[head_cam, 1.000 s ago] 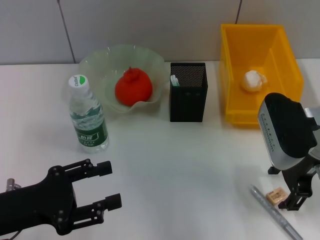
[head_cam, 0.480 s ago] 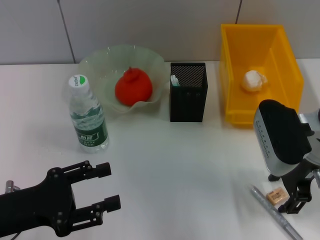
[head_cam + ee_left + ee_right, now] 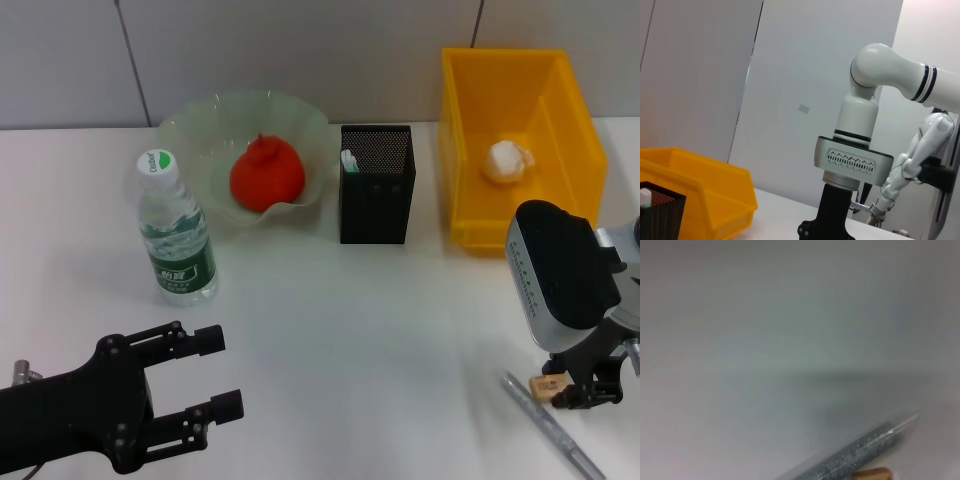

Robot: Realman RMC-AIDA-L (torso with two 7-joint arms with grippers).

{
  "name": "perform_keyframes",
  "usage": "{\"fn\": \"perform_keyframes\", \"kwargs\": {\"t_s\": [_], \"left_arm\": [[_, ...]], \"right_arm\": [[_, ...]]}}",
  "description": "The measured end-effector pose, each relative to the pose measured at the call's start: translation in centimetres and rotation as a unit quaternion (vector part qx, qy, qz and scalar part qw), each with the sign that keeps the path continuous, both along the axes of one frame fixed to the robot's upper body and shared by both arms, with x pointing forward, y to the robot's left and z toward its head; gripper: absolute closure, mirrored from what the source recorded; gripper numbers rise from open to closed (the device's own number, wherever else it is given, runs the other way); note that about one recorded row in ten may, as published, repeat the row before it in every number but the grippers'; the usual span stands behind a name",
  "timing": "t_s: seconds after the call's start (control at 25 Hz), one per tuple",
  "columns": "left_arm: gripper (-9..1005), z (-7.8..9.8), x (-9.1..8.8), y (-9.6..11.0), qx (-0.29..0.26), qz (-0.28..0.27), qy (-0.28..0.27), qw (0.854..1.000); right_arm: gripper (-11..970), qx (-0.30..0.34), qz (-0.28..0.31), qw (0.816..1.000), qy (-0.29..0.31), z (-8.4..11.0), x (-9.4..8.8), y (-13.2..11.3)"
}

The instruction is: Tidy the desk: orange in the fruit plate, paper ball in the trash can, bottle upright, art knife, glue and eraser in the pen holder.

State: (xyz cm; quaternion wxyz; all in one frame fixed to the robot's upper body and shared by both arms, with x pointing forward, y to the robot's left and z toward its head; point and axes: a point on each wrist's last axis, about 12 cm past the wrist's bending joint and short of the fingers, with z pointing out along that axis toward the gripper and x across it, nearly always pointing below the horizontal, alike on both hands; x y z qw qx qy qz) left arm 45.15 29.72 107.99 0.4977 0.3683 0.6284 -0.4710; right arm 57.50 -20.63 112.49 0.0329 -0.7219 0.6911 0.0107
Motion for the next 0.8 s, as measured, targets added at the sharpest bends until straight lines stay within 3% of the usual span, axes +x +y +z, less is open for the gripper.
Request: {"fn": "perform_keyframes", "kwargs": {"t_s": [0.2, 0.4, 0.8], "left_arm": [[298, 0.0, 0.0, 0.0, 0.000, 0.000, 0.001, 1.000], [298, -0.1, -0.2, 0.0, -0.001, 0.000, 0.002, 1.000], [297, -0.1, -0.2, 0.1, -0.001, 0.001, 0.000, 1.000]], "right_arm": [[606, 0.000, 0.000, 1.000, -0.001, 0.0, 0.0, 0.0], [703, 0.008, -0.011, 1.000, -0.012, 0.9, 0.2, 0.0], [679, 0.101, -0.033, 0.987, -0.123, 8.3, 0.4, 0.5]]}}
